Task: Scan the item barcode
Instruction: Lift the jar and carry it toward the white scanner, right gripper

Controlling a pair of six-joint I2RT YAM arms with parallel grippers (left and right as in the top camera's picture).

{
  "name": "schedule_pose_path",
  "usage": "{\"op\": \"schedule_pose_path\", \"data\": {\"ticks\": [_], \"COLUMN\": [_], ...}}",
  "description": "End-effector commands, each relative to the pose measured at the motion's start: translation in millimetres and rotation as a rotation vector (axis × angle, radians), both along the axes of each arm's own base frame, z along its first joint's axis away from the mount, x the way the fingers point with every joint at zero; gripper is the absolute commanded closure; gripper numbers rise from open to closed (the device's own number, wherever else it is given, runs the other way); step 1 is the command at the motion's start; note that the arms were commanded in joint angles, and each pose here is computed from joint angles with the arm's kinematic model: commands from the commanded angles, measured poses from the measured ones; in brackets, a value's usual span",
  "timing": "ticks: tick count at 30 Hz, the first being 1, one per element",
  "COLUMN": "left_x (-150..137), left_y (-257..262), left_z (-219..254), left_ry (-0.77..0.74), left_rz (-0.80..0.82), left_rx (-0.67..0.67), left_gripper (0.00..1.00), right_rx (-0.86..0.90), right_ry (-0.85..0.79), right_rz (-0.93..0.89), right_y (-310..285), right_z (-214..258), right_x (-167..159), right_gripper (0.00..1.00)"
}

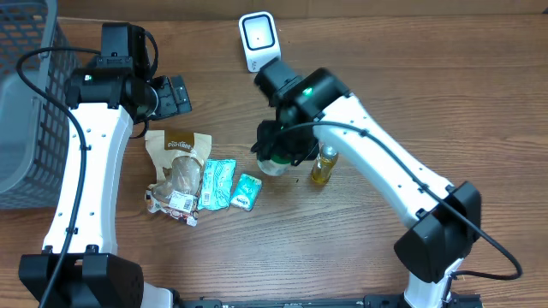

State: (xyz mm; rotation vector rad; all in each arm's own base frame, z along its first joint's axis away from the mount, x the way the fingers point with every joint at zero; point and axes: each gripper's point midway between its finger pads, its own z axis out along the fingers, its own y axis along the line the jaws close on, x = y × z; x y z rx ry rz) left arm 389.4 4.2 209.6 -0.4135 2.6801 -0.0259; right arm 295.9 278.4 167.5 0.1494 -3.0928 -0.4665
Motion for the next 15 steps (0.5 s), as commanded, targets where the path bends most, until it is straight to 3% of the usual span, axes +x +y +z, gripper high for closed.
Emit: {"op": "schedule_pose_path", "data": {"ticks": [1,11,15], "left_x": [2.4,2.4,2.4], "left_y": [2.4,2.4,2.4], "left_z": [7.1,7.1,7.1], "left_ry": [-0.022,-0.022,-0.022], "left_rz": [-0.007,-0.007,-0.007], "left_rx": [0.014,0.014,0.014], "left_gripper": [0.0,0.0,0.01], "right_rx": [0.169,0.249,0.247], "right_ry": [-0.009,0.035,0.04], "right_rz": [0.066,0.107,0.106], "right_y": [10.1,0.1,-0.8], "right_z": [38.1,45.0,44.7], "right_x": [-5.6,-5.1,-6.0], "right_gripper": [0.41,0.45,0.58]}}
